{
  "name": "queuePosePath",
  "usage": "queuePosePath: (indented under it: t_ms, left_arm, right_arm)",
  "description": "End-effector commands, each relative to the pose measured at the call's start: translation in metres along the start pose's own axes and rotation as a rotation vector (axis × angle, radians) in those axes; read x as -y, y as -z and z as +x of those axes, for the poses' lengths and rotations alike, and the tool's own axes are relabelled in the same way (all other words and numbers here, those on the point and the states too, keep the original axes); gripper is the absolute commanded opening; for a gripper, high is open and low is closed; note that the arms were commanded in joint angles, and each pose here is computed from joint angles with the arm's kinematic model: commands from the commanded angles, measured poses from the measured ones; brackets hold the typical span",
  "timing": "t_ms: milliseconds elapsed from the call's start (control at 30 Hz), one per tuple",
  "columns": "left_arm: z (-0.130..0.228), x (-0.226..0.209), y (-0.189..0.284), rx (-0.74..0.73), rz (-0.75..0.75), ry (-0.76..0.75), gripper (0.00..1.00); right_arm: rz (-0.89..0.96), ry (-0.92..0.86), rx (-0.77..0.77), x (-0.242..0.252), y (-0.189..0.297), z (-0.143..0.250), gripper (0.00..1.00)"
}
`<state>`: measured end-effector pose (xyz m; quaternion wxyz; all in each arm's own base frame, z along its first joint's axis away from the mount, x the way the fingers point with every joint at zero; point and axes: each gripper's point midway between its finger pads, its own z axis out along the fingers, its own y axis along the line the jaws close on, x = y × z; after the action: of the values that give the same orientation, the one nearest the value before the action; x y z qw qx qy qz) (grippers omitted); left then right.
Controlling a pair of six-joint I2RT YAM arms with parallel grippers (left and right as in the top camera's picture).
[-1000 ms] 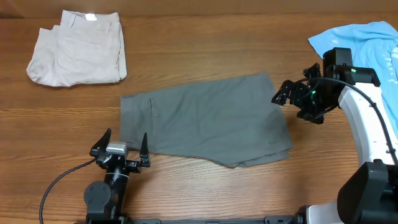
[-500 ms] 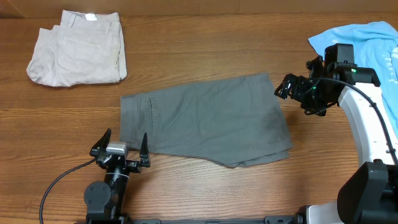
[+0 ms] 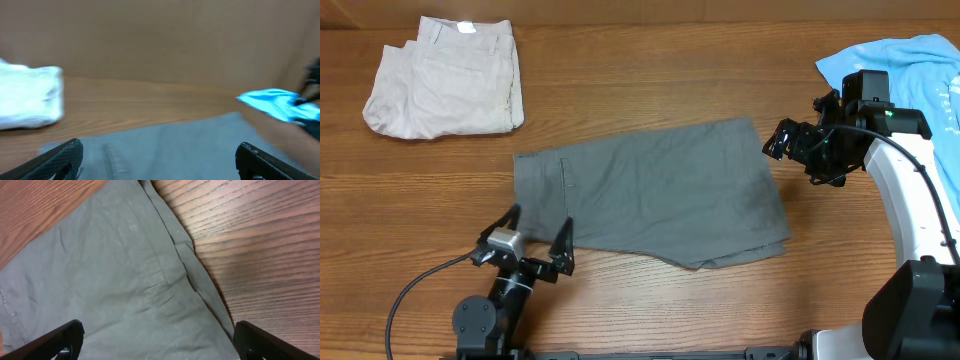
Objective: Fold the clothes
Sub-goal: 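Release the pants and move the left gripper toward their left end, then grasp the left end of the grey pants with the left gripper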
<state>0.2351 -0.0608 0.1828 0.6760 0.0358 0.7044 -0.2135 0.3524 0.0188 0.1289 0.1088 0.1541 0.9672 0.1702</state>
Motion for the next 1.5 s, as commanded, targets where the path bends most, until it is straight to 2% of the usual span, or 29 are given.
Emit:
queuePosePath:
  t_ms: [0, 133, 233, 300, 467, 633, 833, 1033, 1267, 1467]
  left_arm:
    - [-0.047, 0.031, 0.011, 0.072, 0.106, -0.004, 1.00]
    - [-0.108, 0.026, 0.026, 0.138, -0.038, -0.101, 1.00]
    - [-0.125, 0.008, 0.026, 0.001, -0.189, -0.115, 1.00]
    - [-0.116, -0.009, 0.020, -0.158, -0.290, -0.091, 1.00]
    - [-0.076, -0.046, -0.001, -0.621, -0.429, -0.114, 1.00]
    - [-0.041, -0.076, -0.030, -0.907, -0.493, -0.034, 1.00]
    - [-0.001, -0.107, -0.062, -1.050, -0.445, 0.141, 1.00]
    - [0.014, -0.128, -0.072, -1.008, -0.187, 0.345, 1.00]
    - [0.042, -0.152, -0.052, -1.089, -0.107, 0.329, 1.00]
    - [0.071, -0.156, -0.055, -1.139, -0.073, 0.416, 1.00]
  right_arm:
    - [0.002, 0.000, 0.009, 0.001, 0.001, -0.001, 1.00]
    - [0.002, 0.000, 0.009, 0.001, 0.001, -0.001, 1.00]
    - [0.002, 0.000, 0.008, 0.001, 0.001, -0.001, 1.00]
    - [0.002, 0.000, 0.008, 0.001, 0.001, -0.001, 1.00]
    - [0.002, 0.000, 0.008, 0.001, 0.001, -0.001, 1.00]
    - [0.002, 0.000, 0.008, 0.001, 0.001, -0.001, 1.00]
    - [0.002, 0.000, 0.008, 0.001, 0.001, -0.001, 1.00]
    - [0.002, 0.000, 0.009, 0.001, 0.001, -0.001, 1.00]
    - [0.002, 0.000, 0.008, 0.001, 0.001, -0.001, 1.00]
    - [0.002, 0.000, 0.009, 0.001, 0.001, -0.001, 1.00]
